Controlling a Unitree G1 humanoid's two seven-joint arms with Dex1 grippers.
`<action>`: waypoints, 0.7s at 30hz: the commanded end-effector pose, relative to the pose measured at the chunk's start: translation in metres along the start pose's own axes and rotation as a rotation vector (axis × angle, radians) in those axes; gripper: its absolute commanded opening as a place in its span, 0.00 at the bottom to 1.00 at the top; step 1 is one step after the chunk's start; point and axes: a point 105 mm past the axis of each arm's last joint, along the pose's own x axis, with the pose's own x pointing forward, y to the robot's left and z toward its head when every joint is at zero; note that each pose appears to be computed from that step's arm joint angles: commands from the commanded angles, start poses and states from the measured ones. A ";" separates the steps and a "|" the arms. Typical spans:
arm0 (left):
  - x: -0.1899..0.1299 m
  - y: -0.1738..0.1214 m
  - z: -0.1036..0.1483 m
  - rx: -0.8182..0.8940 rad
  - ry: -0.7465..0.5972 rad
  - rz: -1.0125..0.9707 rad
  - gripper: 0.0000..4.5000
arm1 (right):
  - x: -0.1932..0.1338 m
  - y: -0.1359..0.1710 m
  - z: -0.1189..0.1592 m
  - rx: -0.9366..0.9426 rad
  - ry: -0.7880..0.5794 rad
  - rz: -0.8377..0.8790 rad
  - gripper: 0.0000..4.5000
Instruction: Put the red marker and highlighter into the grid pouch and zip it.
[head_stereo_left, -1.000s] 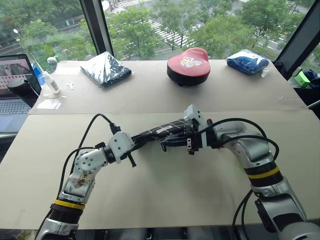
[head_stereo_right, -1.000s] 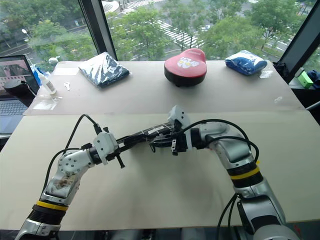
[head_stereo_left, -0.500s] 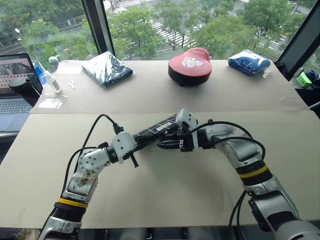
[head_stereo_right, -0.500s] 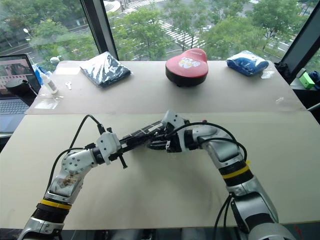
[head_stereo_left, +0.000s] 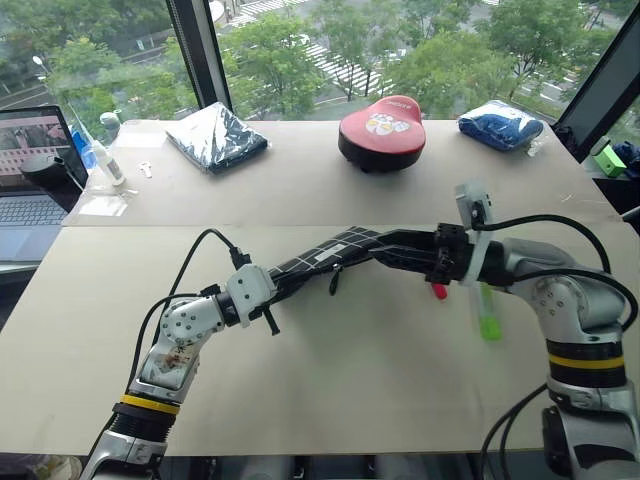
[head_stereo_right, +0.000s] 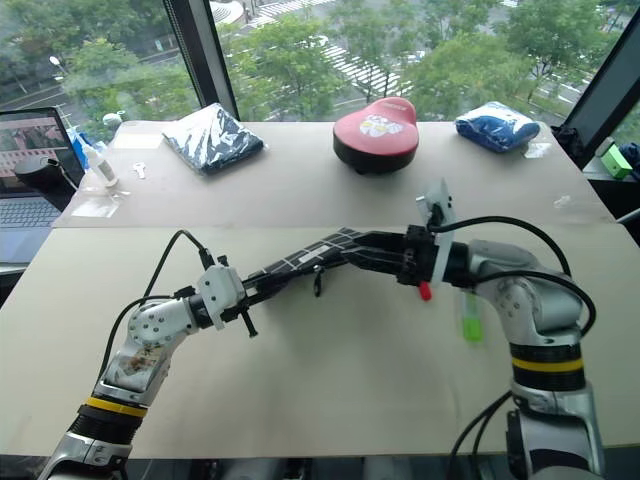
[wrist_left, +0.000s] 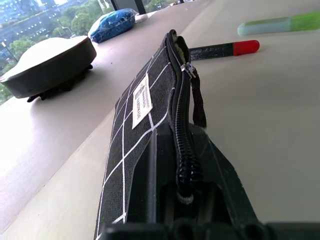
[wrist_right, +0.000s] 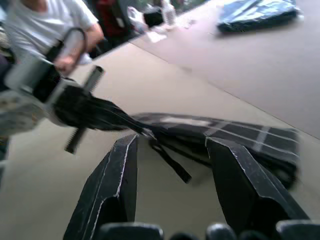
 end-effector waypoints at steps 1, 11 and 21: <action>-0.002 0.002 0.008 0.030 -0.028 0.016 0.00 | -0.045 -0.049 -0.017 -0.076 0.150 -0.375 0.54; 0.004 -0.003 0.006 0.015 -0.044 0.010 0.00 | -0.082 -0.043 -0.050 0.066 0.340 -0.592 0.54; 0.009 -0.004 0.006 0.010 -0.058 0.002 0.00 | -0.089 -0.043 -0.084 0.157 0.389 -0.685 0.54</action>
